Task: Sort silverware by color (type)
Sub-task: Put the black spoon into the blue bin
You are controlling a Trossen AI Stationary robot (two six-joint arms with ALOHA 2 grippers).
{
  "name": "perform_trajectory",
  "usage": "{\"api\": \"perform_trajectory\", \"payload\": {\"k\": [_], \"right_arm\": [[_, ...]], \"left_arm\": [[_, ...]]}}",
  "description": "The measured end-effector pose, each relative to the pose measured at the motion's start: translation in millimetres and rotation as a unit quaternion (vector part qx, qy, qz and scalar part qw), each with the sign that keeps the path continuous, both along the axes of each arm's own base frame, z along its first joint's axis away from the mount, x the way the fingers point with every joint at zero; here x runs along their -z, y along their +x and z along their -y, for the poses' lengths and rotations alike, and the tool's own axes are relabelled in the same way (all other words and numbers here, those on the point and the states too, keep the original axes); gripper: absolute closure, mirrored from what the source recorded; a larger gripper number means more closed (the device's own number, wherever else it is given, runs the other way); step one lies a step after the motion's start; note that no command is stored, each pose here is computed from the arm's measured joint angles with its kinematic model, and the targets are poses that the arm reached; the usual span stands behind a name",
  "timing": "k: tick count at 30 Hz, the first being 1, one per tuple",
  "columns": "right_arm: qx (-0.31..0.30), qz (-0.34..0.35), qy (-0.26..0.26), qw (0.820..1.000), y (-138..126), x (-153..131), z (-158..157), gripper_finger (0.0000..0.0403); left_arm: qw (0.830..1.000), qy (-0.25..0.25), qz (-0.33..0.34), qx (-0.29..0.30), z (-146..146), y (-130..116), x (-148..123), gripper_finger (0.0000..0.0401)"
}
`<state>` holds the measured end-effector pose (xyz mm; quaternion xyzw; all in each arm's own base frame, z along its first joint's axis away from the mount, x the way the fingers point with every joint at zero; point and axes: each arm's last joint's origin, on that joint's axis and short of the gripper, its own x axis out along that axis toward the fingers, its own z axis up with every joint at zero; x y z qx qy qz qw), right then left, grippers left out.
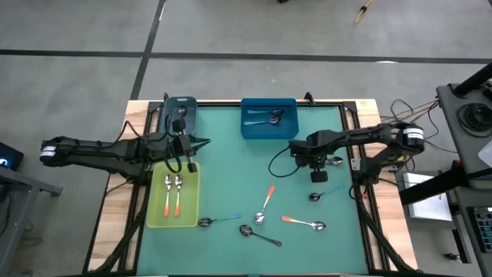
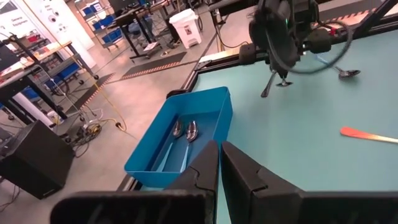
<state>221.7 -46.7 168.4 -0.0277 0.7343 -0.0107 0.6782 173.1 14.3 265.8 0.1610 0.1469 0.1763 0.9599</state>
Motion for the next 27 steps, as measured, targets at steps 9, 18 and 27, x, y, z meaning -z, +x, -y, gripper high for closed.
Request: {"api": "perform_trajectory", "payload": {"k": [9,18,27], "right_arm": [[0.098,0.232,-0.034,0.967,5,-48,1,0.0394],[0.108,0.512,-0.077,0.849,41,-92,9,0.0394],[0.090,0.635,-0.098,0.761,82,-92,16,0.0394]], "left_arm": [[0.998,-0.016,0.024,0.050,3,12,-1,0.0401],[0.998,-0.019,0.033,0.049,2,31,7,0.0401],[0.996,-0.024,0.072,0.049,2,39,4,0.0396]]}}
